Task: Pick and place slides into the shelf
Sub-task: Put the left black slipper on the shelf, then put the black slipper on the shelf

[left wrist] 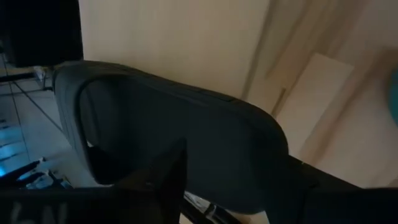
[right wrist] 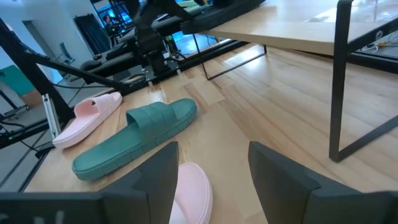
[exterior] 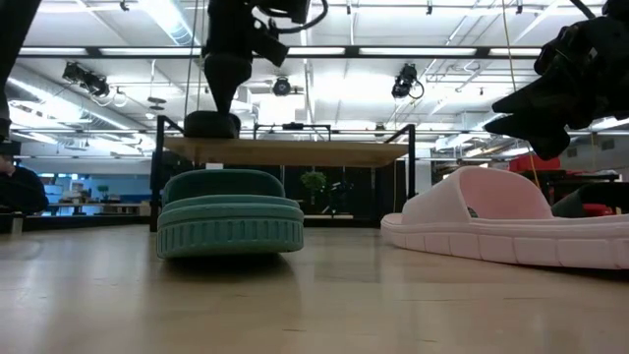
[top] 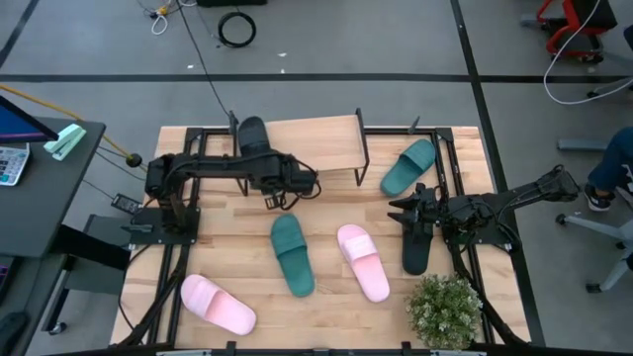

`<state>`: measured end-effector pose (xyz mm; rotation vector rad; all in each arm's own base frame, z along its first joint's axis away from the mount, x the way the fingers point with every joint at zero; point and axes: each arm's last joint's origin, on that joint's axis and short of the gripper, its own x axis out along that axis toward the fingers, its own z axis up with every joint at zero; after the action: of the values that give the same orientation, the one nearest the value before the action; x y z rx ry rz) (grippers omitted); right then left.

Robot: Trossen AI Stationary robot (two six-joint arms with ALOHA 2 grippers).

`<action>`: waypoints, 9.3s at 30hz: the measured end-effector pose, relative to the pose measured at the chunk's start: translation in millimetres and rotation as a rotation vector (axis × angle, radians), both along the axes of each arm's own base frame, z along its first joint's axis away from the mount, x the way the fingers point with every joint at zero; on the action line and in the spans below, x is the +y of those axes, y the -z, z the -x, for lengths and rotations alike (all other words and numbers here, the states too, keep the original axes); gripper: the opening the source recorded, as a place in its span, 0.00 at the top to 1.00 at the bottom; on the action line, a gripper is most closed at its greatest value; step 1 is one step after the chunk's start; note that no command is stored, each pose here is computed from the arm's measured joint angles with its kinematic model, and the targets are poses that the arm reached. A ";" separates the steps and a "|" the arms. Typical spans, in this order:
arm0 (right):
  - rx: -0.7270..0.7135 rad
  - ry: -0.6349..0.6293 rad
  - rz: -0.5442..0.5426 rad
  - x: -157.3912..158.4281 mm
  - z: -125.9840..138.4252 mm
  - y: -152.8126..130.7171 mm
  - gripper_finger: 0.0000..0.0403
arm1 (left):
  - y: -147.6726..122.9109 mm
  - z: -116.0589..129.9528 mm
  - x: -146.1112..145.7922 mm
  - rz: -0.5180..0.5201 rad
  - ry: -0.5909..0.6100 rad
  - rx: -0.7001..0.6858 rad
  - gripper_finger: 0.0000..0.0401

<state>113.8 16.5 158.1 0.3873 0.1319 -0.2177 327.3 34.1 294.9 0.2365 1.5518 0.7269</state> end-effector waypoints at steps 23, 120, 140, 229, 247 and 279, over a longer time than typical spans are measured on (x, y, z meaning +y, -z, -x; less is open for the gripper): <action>0.002 -0.001 0.009 0.0 0.0 0.0 0.50 | -5.2 -11.2 -34.6 -0.115 0.103 -0.117 0.98; 0.304 -0.437 0.368 94.1 -91.2 -144.2 0.58 | 1.9 2.2 -52.2 -0.120 0.026 -0.255 0.62; 0.761 -0.341 0.034 119.1 -136.6 -79.0 0.58 | -83.6 76.0 -89.0 -0.020 0.083 -0.676 0.61; 1.589 0.227 0.427 67.7 -56.9 2.6 0.47 | -83.3 75.0 -83.6 -0.068 0.074 -0.667 0.62; 1.526 0.275 0.367 69.8 -67.5 -6.7 0.93 | -83.2 74.9 -83.6 -0.073 0.099 -0.648 0.63; 0.645 0.125 0.821 42.4 -225.8 -208.3 0.98 | -94.1 90.4 -78.9 -0.092 0.133 -0.647 0.62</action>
<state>339.6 58.9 366.4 -0.5075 0.6276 -0.4904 236.8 -44.8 389.1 0.1494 0.8808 0.6829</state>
